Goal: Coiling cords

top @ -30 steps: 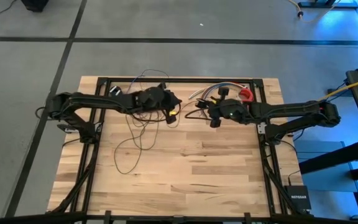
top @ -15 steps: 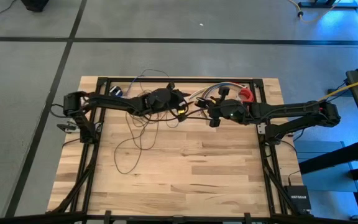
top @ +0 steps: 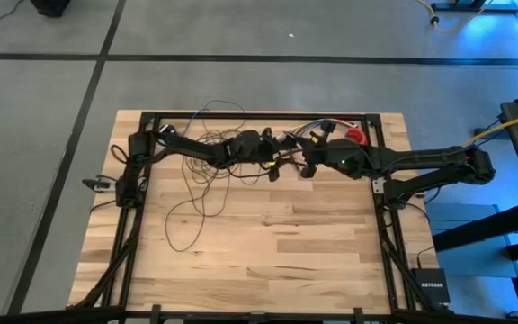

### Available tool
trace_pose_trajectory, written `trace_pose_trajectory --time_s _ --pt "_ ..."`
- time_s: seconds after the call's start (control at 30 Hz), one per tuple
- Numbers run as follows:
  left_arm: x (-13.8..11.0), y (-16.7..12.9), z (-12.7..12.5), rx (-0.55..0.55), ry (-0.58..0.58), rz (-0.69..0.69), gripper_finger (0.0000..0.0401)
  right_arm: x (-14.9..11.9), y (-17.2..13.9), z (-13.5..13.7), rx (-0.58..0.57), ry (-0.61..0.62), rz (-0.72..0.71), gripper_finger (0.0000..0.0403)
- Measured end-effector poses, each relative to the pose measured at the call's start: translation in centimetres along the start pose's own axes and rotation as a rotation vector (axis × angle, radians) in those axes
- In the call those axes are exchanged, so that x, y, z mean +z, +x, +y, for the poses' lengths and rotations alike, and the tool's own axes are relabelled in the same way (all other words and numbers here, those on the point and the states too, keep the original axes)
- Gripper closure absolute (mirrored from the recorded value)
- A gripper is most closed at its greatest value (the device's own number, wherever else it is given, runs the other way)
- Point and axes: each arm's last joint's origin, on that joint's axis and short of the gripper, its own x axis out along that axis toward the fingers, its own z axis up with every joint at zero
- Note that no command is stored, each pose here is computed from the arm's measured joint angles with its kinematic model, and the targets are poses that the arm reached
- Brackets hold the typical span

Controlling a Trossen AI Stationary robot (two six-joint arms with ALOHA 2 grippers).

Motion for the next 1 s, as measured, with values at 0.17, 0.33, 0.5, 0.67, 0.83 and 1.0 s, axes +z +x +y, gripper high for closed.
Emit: trace_pose_trajectory --time_s 0.17,0.33,0.5,0.67,0.83,1.0 --pt "-0.5 1.4 -0.1 -0.003 0.043 0.009 0.0218 0.4 0.0 -0.2 -0.012 0.009 -0.042 0.0398" --pt "-1.1 1.2 -1.0 -0.061 0.094 0.120 0.0219 0.3 0.0 -0.1 -0.003 -0.005 -0.025 0.0398" --pt "-0.9 1.2 -1.2 -0.109 0.105 0.099 0.0219 0.2 0.0 -0.1 0.002 -0.011 -0.017 0.0398" --pt "-0.4 1.7 -1.1 -0.083 0.055 -0.036 0.0219 0.4 0.0 -0.2 -0.008 0.002 -0.036 0.0398" --pt "-0.5 1.9 -1.3 -0.080 0.036 -0.071 0.0219 0.5 0.0 -0.2 -0.001 0.006 -0.049 0.0398" --pt "-0.2 1.9 -1.7 -0.086 0.043 -0.109 0.0219 0.5 0.0 -0.2 0.008 0.008 -0.057 0.0398"
